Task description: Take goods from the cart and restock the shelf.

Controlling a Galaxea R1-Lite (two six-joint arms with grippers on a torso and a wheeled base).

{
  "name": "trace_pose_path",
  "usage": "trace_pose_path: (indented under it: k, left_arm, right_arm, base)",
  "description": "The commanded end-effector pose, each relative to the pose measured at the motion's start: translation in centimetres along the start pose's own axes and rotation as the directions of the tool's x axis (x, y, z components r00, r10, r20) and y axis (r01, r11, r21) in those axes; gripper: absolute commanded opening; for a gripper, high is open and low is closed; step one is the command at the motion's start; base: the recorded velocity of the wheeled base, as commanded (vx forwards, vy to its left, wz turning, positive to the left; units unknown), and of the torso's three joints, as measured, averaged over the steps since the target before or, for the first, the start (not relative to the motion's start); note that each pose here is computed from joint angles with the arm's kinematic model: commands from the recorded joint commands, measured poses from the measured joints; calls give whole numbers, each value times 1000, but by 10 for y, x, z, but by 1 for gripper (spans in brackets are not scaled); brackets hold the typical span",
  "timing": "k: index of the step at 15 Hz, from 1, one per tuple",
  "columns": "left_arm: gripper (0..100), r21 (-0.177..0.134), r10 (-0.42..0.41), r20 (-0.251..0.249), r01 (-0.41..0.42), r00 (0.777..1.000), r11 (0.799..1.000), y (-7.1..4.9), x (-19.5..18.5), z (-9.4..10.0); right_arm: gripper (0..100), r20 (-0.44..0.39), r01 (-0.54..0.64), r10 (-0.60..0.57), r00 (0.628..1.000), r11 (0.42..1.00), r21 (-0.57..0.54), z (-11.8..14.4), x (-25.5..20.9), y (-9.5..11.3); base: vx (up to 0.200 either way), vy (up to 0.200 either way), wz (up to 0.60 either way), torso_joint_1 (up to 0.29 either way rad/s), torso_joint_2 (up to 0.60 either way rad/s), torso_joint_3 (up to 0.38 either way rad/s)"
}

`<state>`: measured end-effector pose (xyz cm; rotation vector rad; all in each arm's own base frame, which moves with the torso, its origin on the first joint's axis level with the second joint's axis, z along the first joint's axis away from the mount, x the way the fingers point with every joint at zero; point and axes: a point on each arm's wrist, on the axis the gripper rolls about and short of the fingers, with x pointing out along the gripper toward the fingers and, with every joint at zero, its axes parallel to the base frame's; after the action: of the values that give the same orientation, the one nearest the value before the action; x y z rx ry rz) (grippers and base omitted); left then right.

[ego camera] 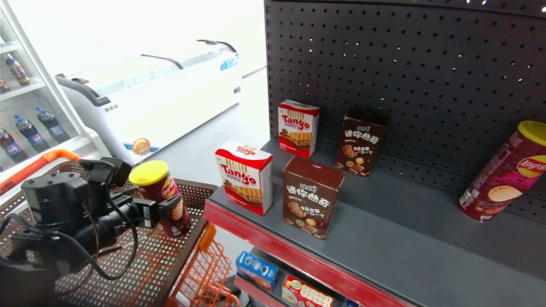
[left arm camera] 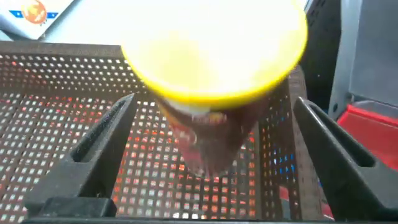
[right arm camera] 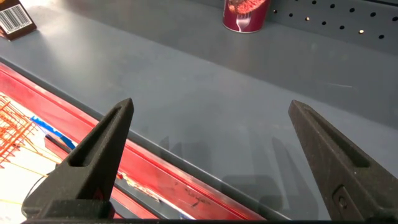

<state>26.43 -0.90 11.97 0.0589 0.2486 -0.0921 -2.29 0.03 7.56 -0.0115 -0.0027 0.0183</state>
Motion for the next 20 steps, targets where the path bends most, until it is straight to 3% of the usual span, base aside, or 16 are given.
trace_pose_path:
  k: [1,6,9,13,16,17,20]
  left_arm:
    - [100,3,-21,-12,21,1000,1000,-5,23,-9]
    - [100,5,-19,25,19,1000,1000,-5,56,-31]
    - [100,9,-17,71,16,997,1000,-5,72,-33]
    - [100,9,-14,69,13,998,1000,-4,80,-37]
    - [100,10,-12,97,11,995,1000,-4,83,-31]
    - [0,12,-10,100,9,995,1000,-4,84,-30]
    - [0,10,-11,91,10,996,1000,-4,83,-31]
  right_arm:
    - [100,-1,0,0,1000,1000,-1,0,0,0]
    - [100,-1,0,0,1000,1000,-1,0,0,0]
    - [100,-1,0,0,1000,1000,-1,0,0,0]
    - [100,-1,0,0,1000,1000,-1,0,0,0]
    - [100,-1,0,0,1000,1000,-1,0,0,0]
    - [100,-1,-2,2,1000,1000,-1,0,0,0]
    - [100,-1,0,0,1000,1000,-1,0,0,0]
  base:
    - [0,0,0,0,0,0]
    - [0,0,0,0,0,0]
    - [0,0,0,0,0,0]
    - [0,0,0,0,0,0]
    - [0,0,0,0,0,0]
    - [0,0,0,0,0,0]
    - [0,0,0,0,0,0]
